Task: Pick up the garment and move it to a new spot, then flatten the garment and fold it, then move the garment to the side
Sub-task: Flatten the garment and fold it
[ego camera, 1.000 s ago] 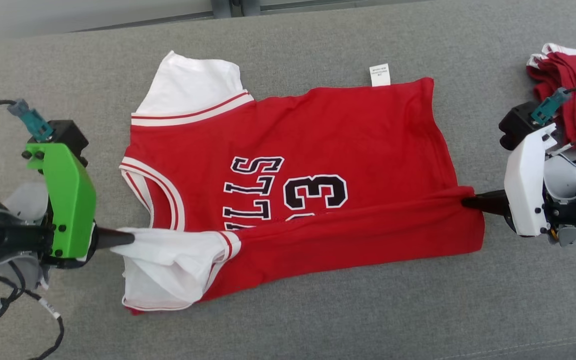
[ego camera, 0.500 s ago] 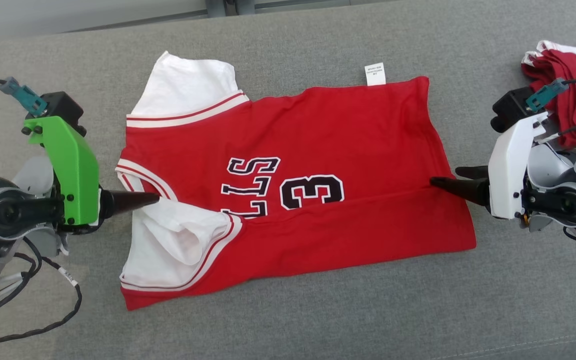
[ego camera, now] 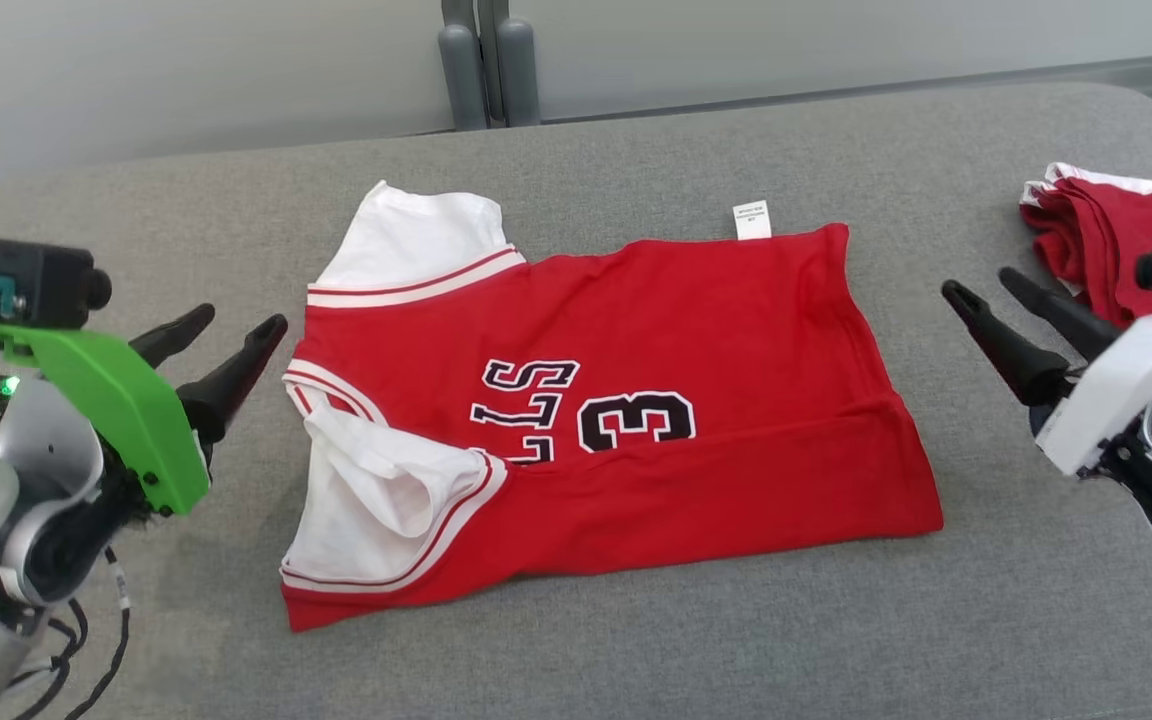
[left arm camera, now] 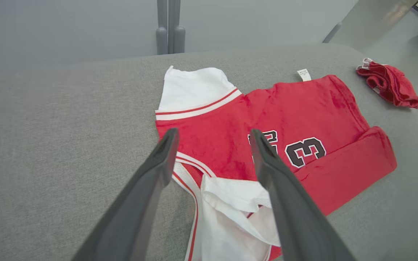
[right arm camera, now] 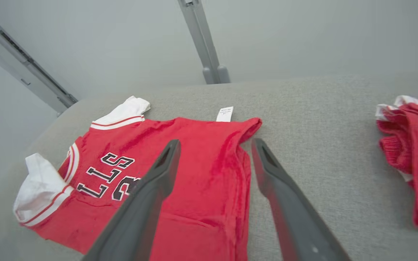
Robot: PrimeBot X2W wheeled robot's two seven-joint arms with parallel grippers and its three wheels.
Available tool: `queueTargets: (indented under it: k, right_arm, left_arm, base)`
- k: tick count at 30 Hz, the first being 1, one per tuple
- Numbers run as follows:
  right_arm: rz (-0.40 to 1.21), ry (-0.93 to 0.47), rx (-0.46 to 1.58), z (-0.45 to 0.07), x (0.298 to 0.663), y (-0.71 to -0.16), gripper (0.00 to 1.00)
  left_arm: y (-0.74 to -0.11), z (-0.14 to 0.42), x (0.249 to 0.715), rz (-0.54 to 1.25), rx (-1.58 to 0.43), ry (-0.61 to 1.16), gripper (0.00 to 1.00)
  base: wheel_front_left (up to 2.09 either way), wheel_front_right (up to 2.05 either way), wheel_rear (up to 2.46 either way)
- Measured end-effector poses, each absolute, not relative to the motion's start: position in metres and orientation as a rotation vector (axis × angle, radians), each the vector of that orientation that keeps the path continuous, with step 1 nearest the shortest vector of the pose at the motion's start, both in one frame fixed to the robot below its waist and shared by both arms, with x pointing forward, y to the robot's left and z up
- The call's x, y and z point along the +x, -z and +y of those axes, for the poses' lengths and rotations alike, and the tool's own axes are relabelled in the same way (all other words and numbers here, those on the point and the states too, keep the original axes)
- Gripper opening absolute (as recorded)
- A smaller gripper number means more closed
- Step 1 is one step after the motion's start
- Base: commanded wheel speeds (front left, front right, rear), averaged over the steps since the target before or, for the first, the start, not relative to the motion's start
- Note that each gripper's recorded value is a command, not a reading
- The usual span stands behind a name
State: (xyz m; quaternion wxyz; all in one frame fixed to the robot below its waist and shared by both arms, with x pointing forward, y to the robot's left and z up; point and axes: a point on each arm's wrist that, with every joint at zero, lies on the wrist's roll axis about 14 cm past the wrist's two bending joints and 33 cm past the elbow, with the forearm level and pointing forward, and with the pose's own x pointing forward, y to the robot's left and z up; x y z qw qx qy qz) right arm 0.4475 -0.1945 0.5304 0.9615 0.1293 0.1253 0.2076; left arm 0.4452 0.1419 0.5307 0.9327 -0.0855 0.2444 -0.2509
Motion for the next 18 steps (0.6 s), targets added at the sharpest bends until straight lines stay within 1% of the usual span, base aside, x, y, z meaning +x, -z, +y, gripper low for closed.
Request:
queueTargets:
  k: [3,6,7,9,12,18]
  right_arm:
    - [0.162,-0.356,0.285,-0.209,0.444,-0.533,1.0]
    - [0.11,-0.326,0.282,-0.213,0.439,-0.534,1.0]
    - [0.108,-0.313,0.278,-0.215,0.435,-0.529,1.0]
    - [0.118,-0.283,0.302,-0.216,0.426,-0.516,1.0]
    - [0.144,-0.248,0.347,-0.213,0.41,-0.494,1.0]
    - [0.241,-0.2,0.395,-0.207,0.378,-0.45,1.0]
  left_arm:
    - [-0.538,0.158,0.443,0.352,-0.126,0.43,1.0]
    - [-0.545,0.173,0.436,0.203,-0.147,0.317,1.0]
    - [-0.541,0.173,0.43,0.181,-0.161,0.3,1.0]
    - [-0.531,0.177,0.417,0.152,-0.199,0.244,1.0]
    - [-0.513,0.184,0.399,0.154,-0.222,0.186,1.0]
    - [-0.477,0.181,0.373,0.214,-0.285,0.113,1.0]
  base:
    - [0.0,0.0,0.0]
    - [0.0,0.0,0.0]
    - [0.0,0.0,0.0]
    - [0.0,0.0,0.0]
    - [0.0,0.0,0.0]
    - [0.0,0.0,0.0]
